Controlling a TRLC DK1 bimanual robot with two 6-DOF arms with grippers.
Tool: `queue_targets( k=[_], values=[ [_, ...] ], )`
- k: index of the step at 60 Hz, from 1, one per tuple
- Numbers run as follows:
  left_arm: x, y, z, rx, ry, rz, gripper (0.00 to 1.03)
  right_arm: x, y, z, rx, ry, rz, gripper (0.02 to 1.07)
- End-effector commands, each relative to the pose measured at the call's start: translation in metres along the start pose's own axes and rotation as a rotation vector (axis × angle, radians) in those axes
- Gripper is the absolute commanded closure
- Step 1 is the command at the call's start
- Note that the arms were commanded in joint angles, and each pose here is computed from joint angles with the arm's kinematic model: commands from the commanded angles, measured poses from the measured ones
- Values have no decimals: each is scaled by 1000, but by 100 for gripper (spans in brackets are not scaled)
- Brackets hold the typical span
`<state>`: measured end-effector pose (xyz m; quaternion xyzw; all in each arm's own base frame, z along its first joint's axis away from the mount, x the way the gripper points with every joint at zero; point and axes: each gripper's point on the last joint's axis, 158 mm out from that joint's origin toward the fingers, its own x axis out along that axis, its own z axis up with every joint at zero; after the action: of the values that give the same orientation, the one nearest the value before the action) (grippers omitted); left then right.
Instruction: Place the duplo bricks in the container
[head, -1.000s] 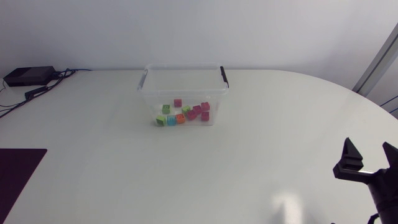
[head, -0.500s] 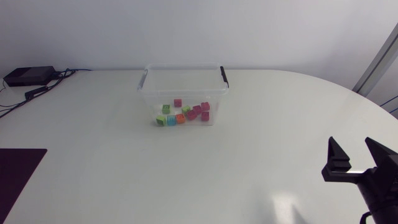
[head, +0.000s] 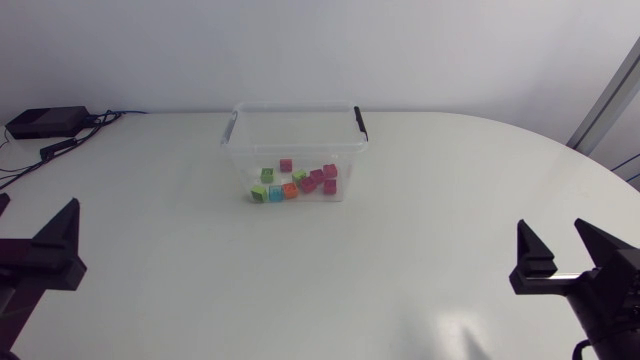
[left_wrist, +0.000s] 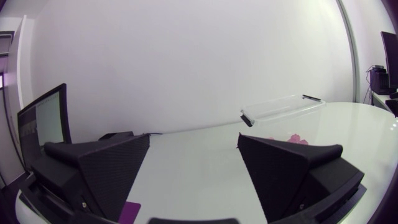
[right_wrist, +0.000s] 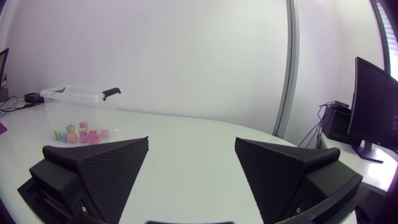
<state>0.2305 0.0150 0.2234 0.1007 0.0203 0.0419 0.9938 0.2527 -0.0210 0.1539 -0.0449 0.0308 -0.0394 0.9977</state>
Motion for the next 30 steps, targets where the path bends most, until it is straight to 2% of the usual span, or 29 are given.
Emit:
queue_targets(
  k=[1,30],
  values=[
    [6,-6,-14,-53,7,-16,4,1,4,-5,34,-1,12,6],
    [24,-34,-67,-199,18,-107,4,0,19,-3,88,-4,71,6]
  ],
)
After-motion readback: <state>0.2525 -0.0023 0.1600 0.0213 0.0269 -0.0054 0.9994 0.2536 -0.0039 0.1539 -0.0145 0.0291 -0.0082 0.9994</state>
